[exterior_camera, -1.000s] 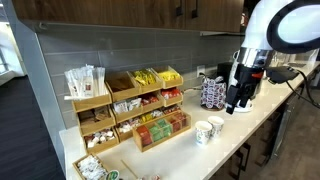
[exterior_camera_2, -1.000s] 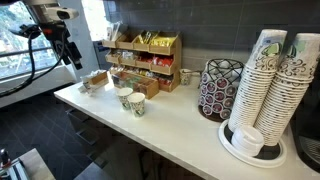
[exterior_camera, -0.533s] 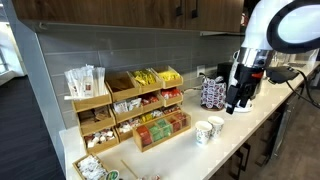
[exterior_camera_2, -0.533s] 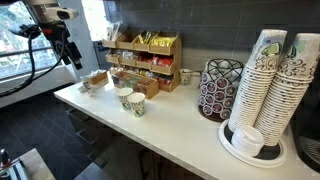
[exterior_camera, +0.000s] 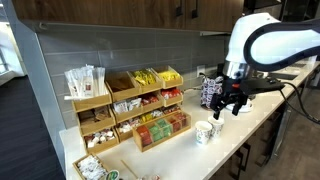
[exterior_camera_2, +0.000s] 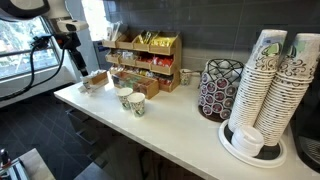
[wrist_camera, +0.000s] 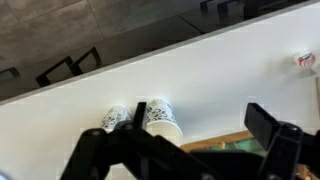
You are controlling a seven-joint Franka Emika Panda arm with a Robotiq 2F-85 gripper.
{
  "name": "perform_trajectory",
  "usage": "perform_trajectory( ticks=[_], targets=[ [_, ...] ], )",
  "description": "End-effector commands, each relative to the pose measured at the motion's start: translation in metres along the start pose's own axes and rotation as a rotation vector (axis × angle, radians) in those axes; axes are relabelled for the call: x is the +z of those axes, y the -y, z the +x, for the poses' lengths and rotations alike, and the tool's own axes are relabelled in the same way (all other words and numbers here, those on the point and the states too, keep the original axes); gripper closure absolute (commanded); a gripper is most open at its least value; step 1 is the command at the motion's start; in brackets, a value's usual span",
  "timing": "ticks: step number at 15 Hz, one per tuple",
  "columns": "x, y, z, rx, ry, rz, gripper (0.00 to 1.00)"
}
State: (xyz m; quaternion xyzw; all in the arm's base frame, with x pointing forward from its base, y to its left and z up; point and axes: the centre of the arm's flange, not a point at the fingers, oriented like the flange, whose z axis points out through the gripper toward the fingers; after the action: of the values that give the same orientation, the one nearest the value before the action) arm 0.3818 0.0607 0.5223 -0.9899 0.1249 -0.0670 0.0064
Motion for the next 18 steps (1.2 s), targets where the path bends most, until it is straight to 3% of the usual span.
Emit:
perform_trajectory(
  ticks=[1, 2, 3, 6, 18],
  targets=[
    [0.036, 0.020, 0.028, 0.201, 0.002, 0.000, 0.00],
    [0.044, 0.022, 0.033, 0.248, -0.013, -0.002, 0.00],
    [0.029, 0.012, 0.018, 0.159, -0.009, -0.003, 0.00],
    [0.045, 0.015, 0.028, 0.221, -0.003, -0.004, 0.00],
    [0.041, 0.016, 0.031, 0.231, -0.012, 0.000, 0.00]
  ],
)
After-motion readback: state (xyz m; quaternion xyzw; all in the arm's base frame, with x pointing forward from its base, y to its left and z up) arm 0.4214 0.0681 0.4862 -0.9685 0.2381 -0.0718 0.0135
